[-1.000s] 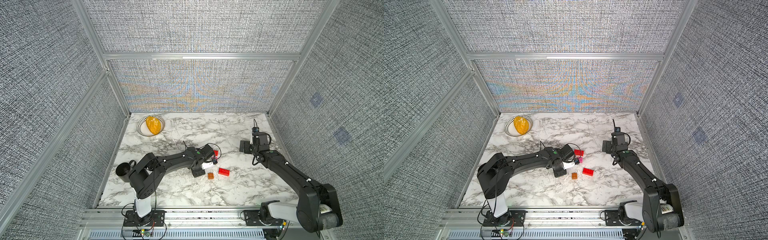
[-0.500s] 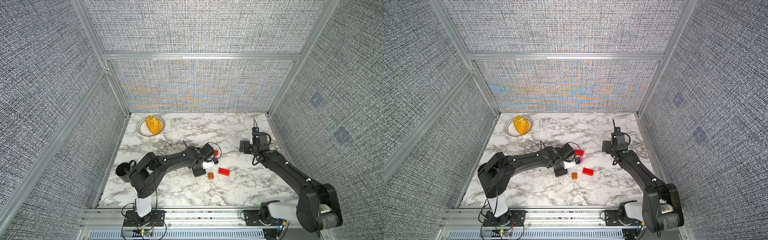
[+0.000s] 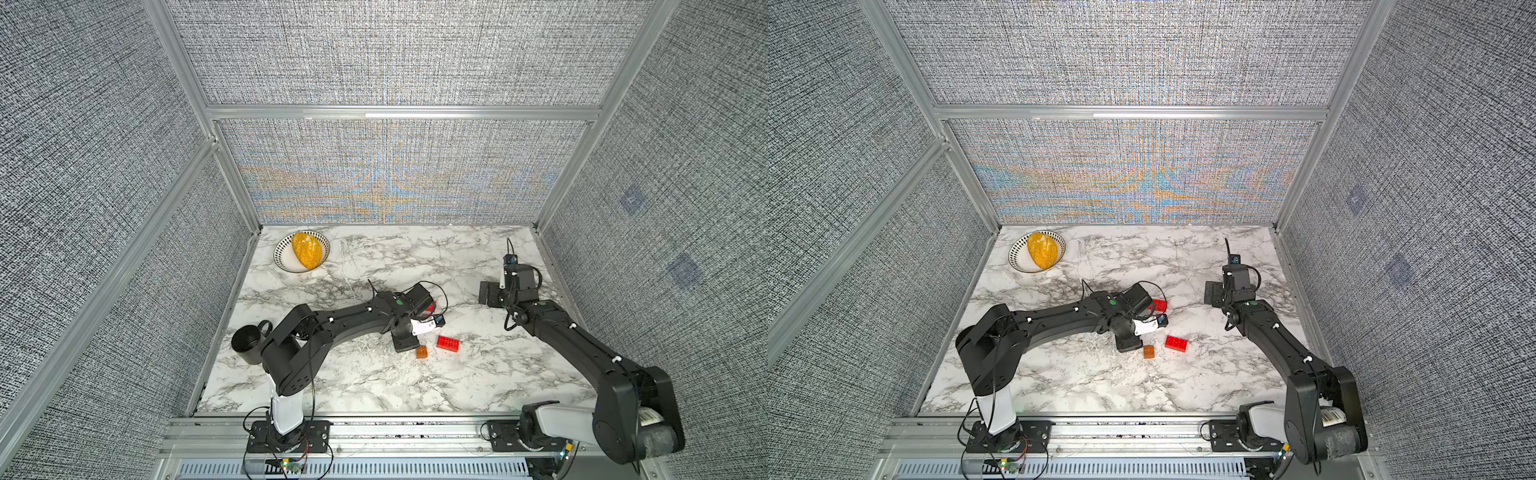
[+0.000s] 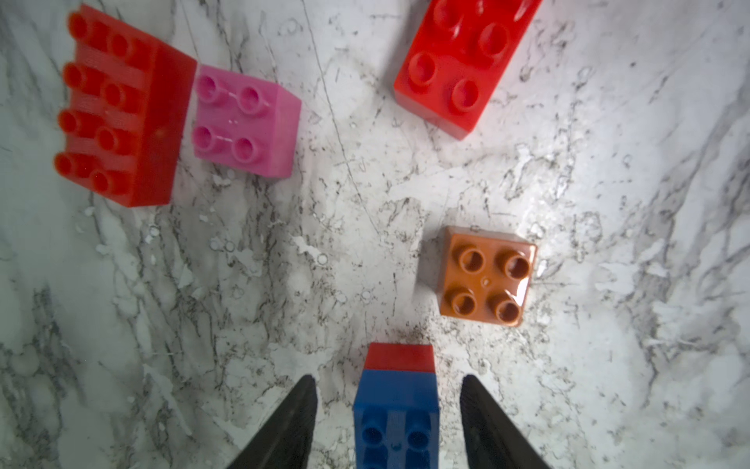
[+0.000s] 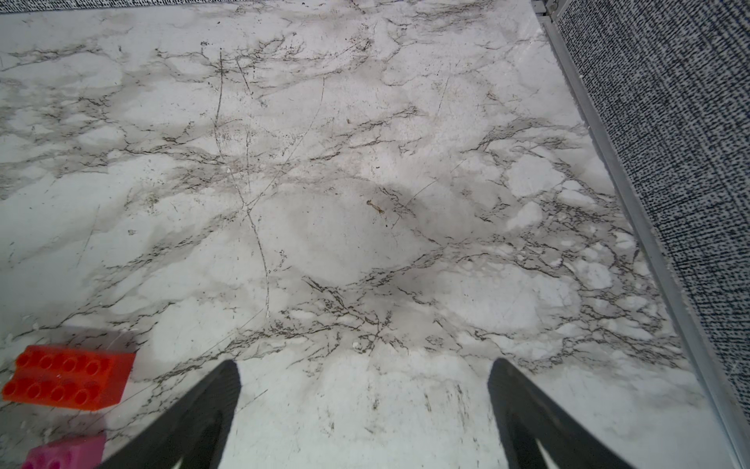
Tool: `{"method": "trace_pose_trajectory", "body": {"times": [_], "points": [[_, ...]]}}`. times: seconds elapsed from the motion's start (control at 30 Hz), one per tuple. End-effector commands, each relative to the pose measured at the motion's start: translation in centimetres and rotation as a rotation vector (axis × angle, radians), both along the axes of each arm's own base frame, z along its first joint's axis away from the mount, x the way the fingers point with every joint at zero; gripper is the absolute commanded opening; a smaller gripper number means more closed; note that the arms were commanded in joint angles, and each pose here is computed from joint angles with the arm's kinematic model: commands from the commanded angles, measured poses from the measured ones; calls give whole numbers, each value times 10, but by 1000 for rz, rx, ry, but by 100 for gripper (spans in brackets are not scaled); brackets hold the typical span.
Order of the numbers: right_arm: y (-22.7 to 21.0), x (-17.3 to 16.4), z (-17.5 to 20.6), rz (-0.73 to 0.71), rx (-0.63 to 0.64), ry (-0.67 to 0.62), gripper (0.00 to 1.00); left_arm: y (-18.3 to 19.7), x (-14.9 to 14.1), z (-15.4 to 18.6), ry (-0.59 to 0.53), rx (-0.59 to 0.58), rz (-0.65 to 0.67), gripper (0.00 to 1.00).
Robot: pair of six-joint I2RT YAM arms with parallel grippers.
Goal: Assemble the letter p with lego
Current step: Assemble the lego brick with the lego brick, then pick up the lego brick from the center of the board.
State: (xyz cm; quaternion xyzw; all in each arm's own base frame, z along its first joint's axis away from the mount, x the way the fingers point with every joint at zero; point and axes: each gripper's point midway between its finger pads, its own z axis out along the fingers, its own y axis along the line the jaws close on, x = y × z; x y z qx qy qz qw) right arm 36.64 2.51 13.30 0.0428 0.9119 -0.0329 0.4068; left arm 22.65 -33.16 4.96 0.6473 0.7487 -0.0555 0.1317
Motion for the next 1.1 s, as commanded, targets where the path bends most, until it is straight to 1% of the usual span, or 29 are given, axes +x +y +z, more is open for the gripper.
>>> {"method": "trace_pose_trajectory", "body": {"times": [0.0,0.1,0.17,0.27,0.33,0.37,0.4,0.43,0.47,0.57,0.63,0.7,0.8,0.83,0.9,0.97,1.07], "points": [[0,0,0,0,-1,2,98,-4,4,6,-12,-17,-2,61],[1,1,2,4,3,-4,98,-6,12,26,-70,-43,15,61],[4,2,4,15,13,-10,98,-7,21,46,-140,-88,40,61],[12,2,10,56,42,-26,98,2,39,85,-267,-205,126,62],[23,1,16,109,66,-33,98,16,52,114,-358,-302,231,64],[29,1,19,135,71,-36,97,21,55,126,-375,-348,274,66],[36,-1,20,164,72,-37,98,30,59,139,-404,-396,332,74],[42,-4,20,191,68,-32,97,39,63,149,-425,-439,393,99],[49,1,35,215,61,-57,97,45,63,154,-431,-467,430,100],[69,-5,38,299,-6,5,97,62,61,166,-406,-550,546,100],[86,-13,36,369,-85,71,97,64,55,168,-336,-604,586,100],[99,-23,28,432,-177,144,96,61,48,166,-263,-643,589,100],[116,-48,5,559,-304,274,95,61,45,158,-177,-662,655,100],[120,-58,-3,602,-340,312,95,61,43,156,-160,-660,653,99],[126,-73,-16,676,-391,362,95,62,42,155,-161,-669,660,98],[136,-84,-25,747,-403,378,95,67,41,159,-179,-700,676,99],[158,-100,-29,869,-336,374,94,76,37,173,-203,-757,701,99]]}}
